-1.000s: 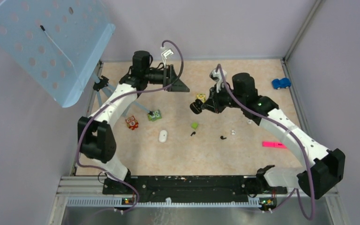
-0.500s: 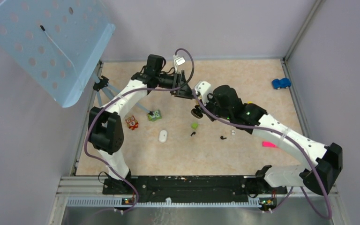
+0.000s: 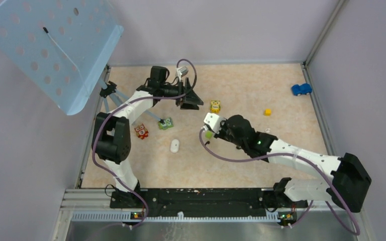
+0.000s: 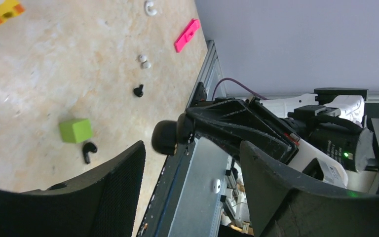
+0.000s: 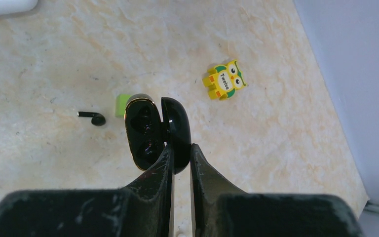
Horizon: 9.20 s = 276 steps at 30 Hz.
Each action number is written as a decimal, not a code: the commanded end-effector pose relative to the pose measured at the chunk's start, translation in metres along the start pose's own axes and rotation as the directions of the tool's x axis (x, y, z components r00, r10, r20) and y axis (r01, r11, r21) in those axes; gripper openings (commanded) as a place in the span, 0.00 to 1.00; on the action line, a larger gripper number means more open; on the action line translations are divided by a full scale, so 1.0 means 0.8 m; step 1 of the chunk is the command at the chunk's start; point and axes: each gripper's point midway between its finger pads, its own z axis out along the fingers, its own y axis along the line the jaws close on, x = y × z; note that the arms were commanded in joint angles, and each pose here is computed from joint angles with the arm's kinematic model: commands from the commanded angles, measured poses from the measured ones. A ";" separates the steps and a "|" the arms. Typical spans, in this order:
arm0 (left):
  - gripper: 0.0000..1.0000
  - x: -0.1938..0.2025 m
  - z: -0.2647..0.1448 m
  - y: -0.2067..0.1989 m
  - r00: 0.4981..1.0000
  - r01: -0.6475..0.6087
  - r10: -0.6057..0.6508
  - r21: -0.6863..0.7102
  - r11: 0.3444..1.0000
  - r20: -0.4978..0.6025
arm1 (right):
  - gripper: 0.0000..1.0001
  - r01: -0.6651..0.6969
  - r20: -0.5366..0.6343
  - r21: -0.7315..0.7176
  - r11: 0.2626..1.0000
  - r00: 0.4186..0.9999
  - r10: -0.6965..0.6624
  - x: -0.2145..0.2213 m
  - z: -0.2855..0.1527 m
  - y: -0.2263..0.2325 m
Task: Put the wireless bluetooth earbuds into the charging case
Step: Pass from the right arm to the left, then pass from the left arm to the right, then pass from the right arm to the left
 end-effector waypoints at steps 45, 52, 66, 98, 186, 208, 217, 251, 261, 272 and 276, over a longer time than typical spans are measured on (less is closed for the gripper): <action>0.59 0.131 0.007 -0.004 0.978 0.008 0.002 0.050 0.999 -0.211 | 0.00 0.314 0.410 -0.237 0.919 0.890 -0.198 -0.081 0.017 0.056; 0.38 0.127 0.012 0.004 0.977 0.030 -0.022 0.034 0.999 -0.214 | 0.00 0.320 0.419 -0.248 0.914 0.887 -0.196 -0.084 0.017 0.058; 0.05 0.124 0.016 0.006 0.976 0.053 -0.043 0.042 0.998 -0.213 | 0.00 0.308 0.411 -0.239 0.921 0.891 -0.191 -0.079 0.014 0.057; 0.00 -0.017 0.014 -0.022 0.989 -0.004 -0.005 0.058 0.998 0.147 | 0.99 -0.886 0.343 -0.171 0.431 0.356 0.869 -0.049 -0.069 -0.115; 0.00 -0.043 0.000 -0.062 0.917 0.069 -0.157 0.241 0.968 0.368 | 0.36 -0.550 0.185 -0.835 0.000 -0.279 0.942 -0.121 0.016 -0.100; 0.80 -0.021 -0.026 -0.012 0.950 0.001 0.028 -0.093 0.996 0.312 | 0.07 -0.579 0.008 -0.814 -0.053 -0.102 0.995 -0.073 0.009 -0.051; 0.86 0.013 -0.024 -0.027 0.939 -0.233 0.280 -0.229 0.945 0.199 | 0.04 -0.673 -0.169 -0.726 -0.140 -0.022 0.985 -0.035 0.019 -0.015; 0.63 0.054 0.071 0.015 0.949 -0.312 0.304 -0.351 0.883 -0.081 | 0.01 -0.894 -0.227 -0.419 0.161 0.275 0.934 -0.006 0.035 -0.024; 0.56 0.071 0.081 0.015 0.954 -0.298 0.276 -0.278 0.913 -0.116 | 0.01 -0.888 -0.224 -0.431 0.157 0.274 0.935 -0.008 0.033 -0.024; 0.50 0.084 0.086 0.024 0.954 -0.287 0.251 -0.258 0.923 -0.162 | 0.01 -0.886 -0.222 -0.438 0.149 0.267 0.938 -0.010 0.031 -0.024; 0.40 0.081 0.087 0.023 0.954 -0.289 0.256 -0.262 0.921 -0.153 | 0.01 -0.885 -0.222 -0.441 0.148 0.267 0.938 -0.011 0.031 -0.024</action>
